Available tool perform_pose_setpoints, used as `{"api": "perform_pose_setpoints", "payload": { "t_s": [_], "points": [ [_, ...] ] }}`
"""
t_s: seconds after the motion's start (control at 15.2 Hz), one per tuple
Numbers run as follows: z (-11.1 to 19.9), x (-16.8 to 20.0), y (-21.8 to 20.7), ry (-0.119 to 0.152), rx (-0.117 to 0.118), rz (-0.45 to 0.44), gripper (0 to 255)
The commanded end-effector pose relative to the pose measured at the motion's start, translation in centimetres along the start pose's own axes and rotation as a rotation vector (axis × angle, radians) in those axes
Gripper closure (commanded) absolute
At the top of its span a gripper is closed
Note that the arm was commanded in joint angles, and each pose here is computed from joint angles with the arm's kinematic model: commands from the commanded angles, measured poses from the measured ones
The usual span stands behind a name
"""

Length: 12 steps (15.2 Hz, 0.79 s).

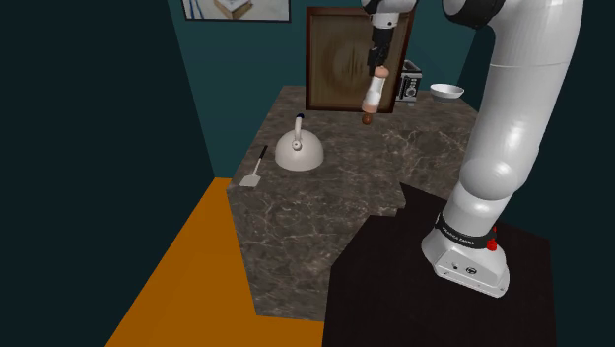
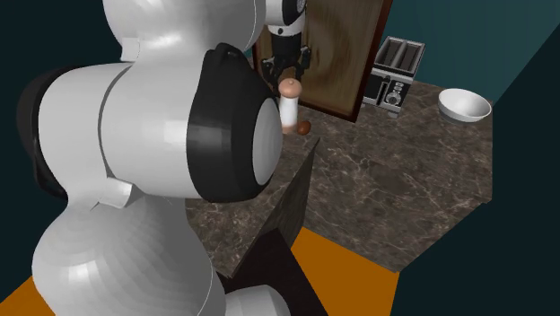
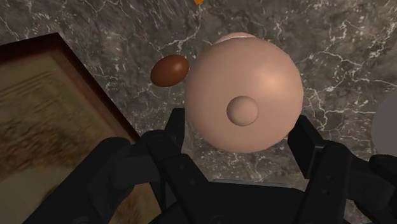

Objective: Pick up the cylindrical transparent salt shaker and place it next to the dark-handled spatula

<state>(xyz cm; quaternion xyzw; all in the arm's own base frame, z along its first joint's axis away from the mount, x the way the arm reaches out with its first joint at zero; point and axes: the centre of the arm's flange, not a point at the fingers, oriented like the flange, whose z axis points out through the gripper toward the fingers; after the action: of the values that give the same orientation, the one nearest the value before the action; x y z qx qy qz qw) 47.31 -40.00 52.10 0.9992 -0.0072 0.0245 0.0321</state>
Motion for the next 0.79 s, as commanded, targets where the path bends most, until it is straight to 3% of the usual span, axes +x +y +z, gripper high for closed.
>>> {"api": "perform_pose_setpoints", "payload": {
  "t_s": [0.0, 0.73],
  "points": [
    [-1.1, 0.0, 0.0, 0.0, 0.0, 0.0, 255],
    [-6.9, 0.3, 0.4, 0.0, 0.0, 0.0, 255]
  ]
}}
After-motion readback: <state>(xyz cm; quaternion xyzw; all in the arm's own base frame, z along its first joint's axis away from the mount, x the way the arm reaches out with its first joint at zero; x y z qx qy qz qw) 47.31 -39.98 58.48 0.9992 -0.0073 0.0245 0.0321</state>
